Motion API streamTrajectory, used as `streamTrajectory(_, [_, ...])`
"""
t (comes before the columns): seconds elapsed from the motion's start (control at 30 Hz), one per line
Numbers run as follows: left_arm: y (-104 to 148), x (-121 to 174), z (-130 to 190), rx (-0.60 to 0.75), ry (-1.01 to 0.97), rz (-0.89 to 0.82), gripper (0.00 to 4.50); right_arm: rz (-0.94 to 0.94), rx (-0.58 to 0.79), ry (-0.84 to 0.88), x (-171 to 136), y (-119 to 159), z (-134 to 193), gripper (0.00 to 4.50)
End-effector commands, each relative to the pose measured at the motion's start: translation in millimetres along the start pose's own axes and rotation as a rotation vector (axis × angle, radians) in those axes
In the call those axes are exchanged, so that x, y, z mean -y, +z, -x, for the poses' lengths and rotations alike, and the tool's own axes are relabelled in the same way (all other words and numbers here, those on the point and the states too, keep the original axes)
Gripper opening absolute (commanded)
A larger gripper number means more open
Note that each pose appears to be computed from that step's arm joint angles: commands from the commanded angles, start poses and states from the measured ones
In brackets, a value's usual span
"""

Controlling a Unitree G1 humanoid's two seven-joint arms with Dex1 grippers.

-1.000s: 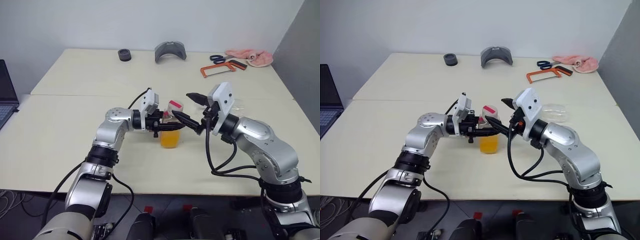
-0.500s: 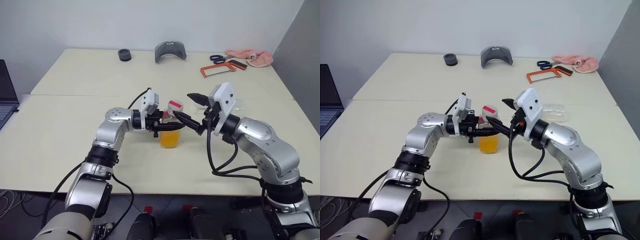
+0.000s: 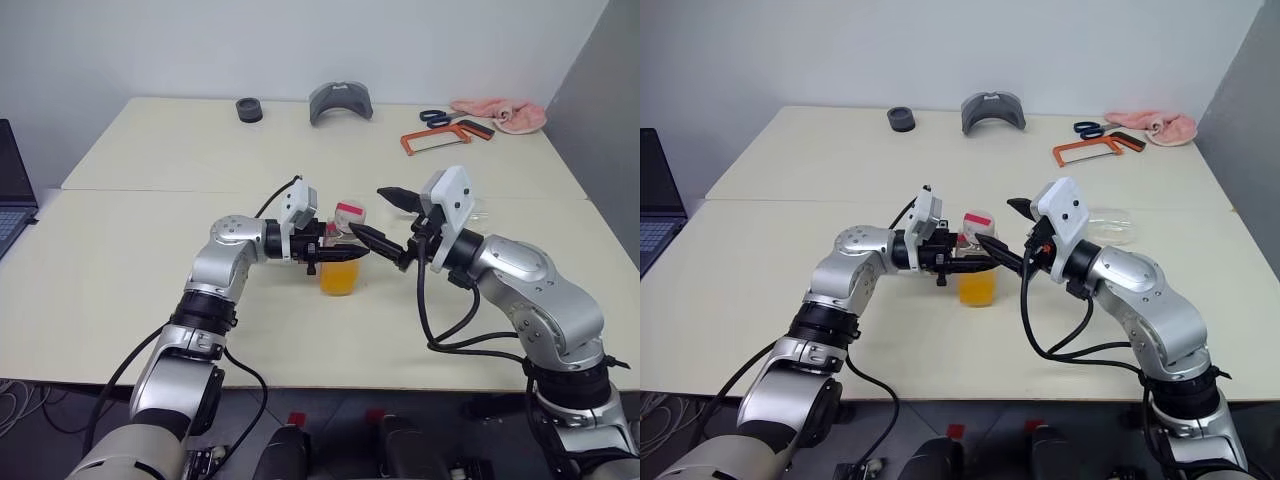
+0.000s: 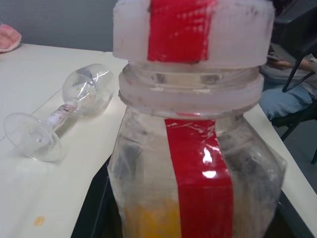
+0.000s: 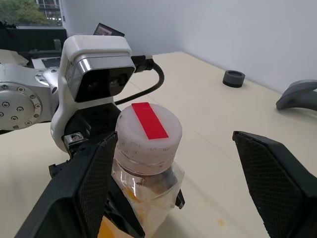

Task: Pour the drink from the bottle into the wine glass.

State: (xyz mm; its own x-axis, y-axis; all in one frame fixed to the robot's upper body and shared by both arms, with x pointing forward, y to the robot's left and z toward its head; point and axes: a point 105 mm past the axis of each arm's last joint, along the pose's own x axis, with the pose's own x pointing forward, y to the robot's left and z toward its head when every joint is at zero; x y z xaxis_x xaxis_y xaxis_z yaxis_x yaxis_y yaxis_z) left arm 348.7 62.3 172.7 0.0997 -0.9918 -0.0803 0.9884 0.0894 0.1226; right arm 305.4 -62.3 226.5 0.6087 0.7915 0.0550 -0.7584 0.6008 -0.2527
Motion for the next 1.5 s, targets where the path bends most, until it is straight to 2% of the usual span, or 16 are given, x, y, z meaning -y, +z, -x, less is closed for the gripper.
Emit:
streamTrajectory(0.03, [13.7,1.4,0.1,0.027,-0.014,-0.063,1.66,0.015,0.01,-0.054,11.2,4.6,8.1,3.96])
streamTrajectory(0.77, [15.5,-2.4,0.3,0.035,0.011,-0.076,1.66,-0.018,0.018,0.011,0.9,8.0,11.2,3.96])
streamTrajectory(1.5, [21.1,-6.7,-2.0,0.087,0.058,-0.117,1.66,-0.099,0.044,0.176,-15.0,20.3,31.7,3.96])
